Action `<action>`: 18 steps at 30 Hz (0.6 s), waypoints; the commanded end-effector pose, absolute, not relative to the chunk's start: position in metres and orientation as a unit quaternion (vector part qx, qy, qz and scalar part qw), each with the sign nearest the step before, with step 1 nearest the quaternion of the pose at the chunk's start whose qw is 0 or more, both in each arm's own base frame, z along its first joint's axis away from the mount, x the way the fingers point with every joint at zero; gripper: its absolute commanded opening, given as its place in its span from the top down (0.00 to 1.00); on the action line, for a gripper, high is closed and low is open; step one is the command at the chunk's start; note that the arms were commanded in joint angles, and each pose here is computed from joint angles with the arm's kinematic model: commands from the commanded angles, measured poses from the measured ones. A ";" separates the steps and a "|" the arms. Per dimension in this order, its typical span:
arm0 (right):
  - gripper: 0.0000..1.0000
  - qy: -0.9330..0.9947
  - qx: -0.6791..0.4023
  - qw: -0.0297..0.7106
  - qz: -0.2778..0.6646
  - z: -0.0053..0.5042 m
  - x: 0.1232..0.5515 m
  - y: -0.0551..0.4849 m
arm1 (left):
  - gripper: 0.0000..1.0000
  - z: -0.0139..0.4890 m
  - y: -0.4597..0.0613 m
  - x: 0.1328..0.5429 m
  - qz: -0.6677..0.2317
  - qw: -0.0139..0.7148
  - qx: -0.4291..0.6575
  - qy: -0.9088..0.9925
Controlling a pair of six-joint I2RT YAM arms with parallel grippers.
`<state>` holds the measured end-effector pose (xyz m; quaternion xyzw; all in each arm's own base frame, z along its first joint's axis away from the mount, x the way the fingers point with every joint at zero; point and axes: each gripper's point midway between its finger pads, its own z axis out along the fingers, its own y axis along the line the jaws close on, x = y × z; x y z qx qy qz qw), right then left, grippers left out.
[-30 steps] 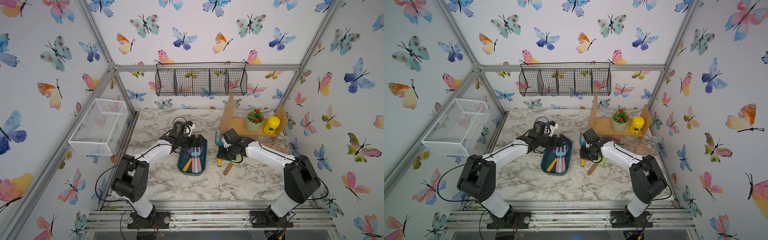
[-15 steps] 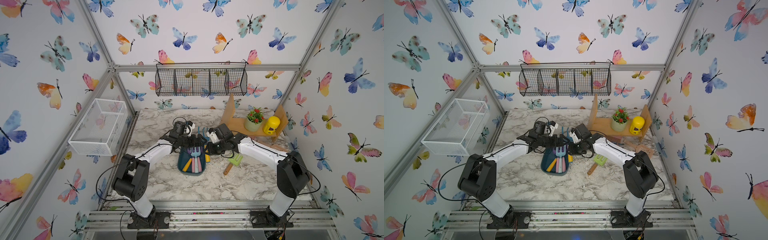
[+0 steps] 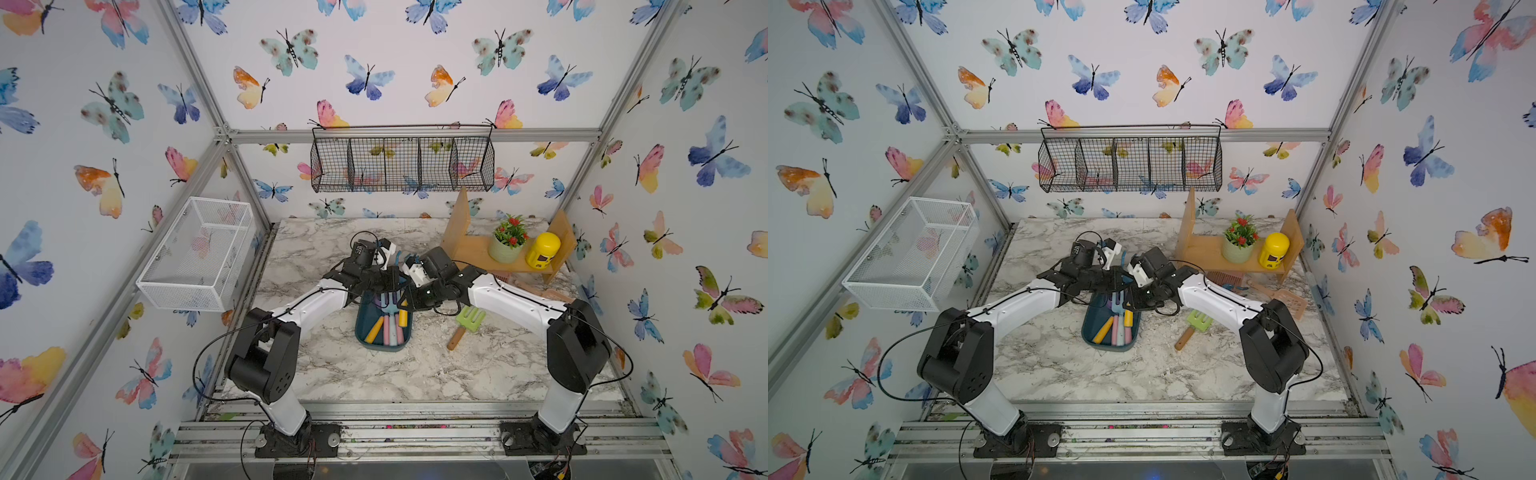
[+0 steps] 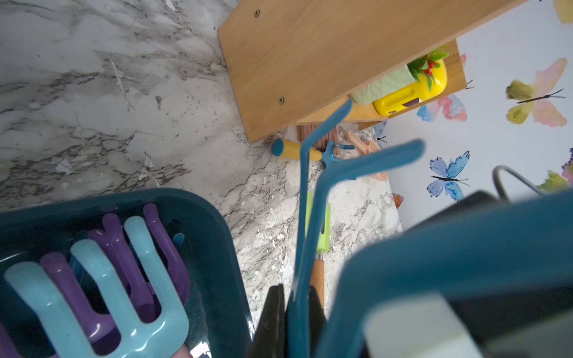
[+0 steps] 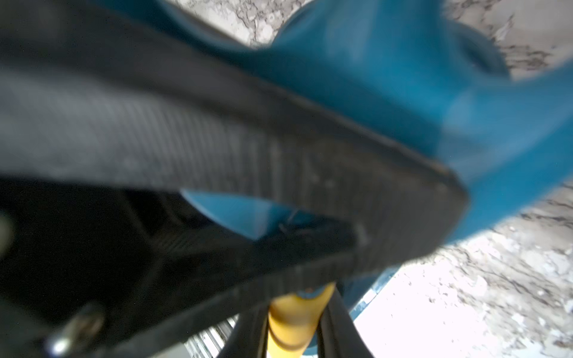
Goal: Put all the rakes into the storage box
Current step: Pick up the rake at the center of the board, then place the rake in the storage box.
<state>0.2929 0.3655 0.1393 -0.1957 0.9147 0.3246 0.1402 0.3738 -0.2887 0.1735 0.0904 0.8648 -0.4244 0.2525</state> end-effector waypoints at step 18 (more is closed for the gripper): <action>0.30 0.936 -0.143 0.215 0.241 0.142 0.314 0.331 | 1.00 0.093 -0.211 0.347 -0.243 0.222 0.046 0.943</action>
